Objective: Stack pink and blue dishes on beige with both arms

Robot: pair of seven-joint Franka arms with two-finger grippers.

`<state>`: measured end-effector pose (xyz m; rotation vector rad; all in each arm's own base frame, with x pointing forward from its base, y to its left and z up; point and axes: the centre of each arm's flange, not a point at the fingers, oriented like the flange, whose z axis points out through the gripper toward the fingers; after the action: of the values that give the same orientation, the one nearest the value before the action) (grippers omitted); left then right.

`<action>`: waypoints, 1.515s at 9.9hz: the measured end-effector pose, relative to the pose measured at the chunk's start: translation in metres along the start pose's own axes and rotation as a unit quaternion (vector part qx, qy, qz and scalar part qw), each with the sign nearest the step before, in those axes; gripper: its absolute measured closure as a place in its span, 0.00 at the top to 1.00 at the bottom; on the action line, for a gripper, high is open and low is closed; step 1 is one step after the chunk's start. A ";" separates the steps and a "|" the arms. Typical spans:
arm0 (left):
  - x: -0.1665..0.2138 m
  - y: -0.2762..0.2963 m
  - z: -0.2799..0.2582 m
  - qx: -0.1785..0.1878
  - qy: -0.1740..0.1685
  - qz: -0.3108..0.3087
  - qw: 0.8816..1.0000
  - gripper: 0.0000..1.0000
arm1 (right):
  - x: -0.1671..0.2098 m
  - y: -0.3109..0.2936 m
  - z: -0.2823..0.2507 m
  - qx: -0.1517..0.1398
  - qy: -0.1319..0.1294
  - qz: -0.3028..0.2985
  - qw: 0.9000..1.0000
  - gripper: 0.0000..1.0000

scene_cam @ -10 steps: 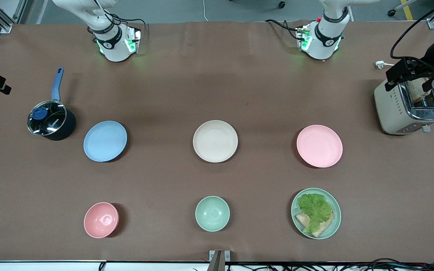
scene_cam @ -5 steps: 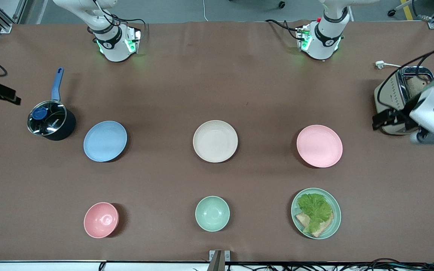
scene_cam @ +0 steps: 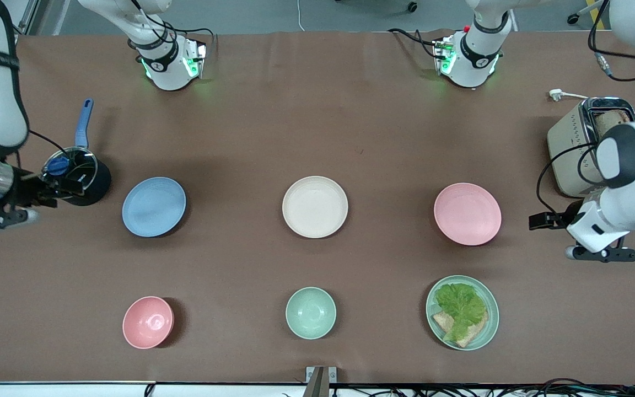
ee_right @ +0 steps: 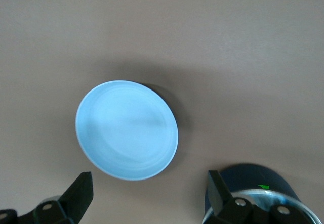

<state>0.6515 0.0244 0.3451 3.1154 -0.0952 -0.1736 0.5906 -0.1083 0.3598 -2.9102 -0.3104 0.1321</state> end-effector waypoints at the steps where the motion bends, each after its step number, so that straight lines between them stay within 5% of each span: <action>1: -0.001 0.003 0.026 -0.006 0.002 0.002 1.000 1.00 | 0.000 0.010 0.038 0.014 0.006 -0.014 1.000 1.00; 4: -0.014 0.006 0.078 -0.011 -0.014 0.023 1.000 1.00 | -0.014 0.043 0.118 0.028 0.021 -0.007 0.999 1.00; 8: -0.024 0.013 0.116 -0.018 -0.043 0.049 0.998 0.97 | -0.018 0.050 0.157 0.069 0.049 -0.013 0.996 0.95; 9: -0.024 0.014 0.124 -0.021 -0.049 0.065 0.996 0.88 | -0.023 0.052 0.166 0.081 0.053 -0.015 0.995 0.91; 15: -0.031 0.019 0.159 -0.042 -0.075 0.086 0.993 0.50 | -0.039 0.062 0.181 0.093 0.049 -0.027 0.994 0.41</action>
<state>0.6017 0.0047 0.1910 2.9873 -0.3476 -0.3975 0.5451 -0.1398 0.1727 -2.7101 -0.3395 0.0082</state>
